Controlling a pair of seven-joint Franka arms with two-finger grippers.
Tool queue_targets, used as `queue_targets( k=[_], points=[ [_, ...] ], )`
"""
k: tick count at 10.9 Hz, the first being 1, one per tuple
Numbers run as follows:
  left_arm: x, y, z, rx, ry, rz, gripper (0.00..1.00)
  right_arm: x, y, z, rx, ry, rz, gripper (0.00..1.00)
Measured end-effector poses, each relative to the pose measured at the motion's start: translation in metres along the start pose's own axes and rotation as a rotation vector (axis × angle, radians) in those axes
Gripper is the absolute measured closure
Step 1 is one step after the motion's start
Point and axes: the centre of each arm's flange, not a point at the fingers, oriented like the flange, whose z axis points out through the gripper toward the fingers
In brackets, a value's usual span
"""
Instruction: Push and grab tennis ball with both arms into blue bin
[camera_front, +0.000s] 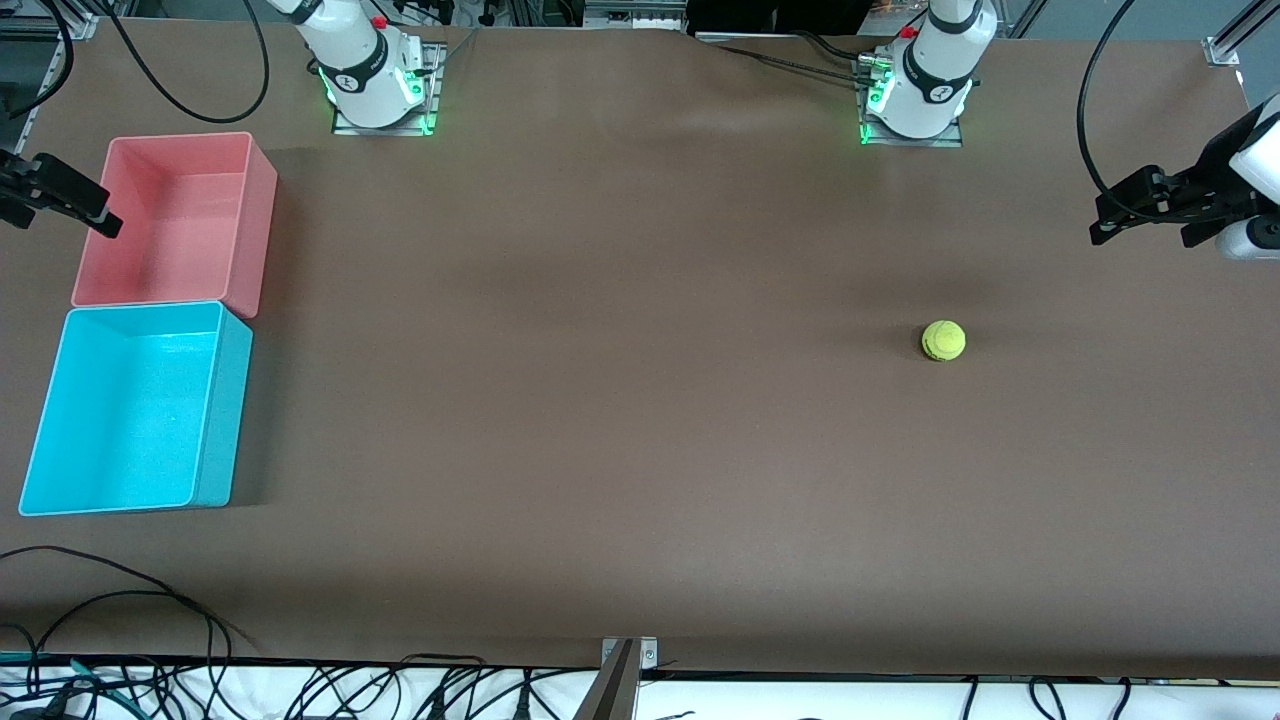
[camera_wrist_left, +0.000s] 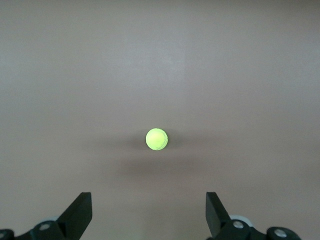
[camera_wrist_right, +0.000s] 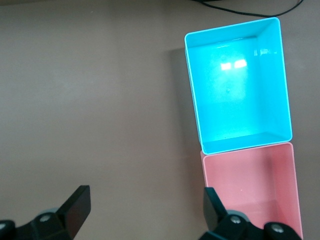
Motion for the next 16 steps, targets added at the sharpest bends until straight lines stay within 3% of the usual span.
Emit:
queue_targets(
  k=[16],
  points=[
    [-0.001,0.014,0.0,0.001,-0.002,0.025,0.0,0.0,0.0,0.0,0.0,0.0,0.0,0.0]
  ],
)
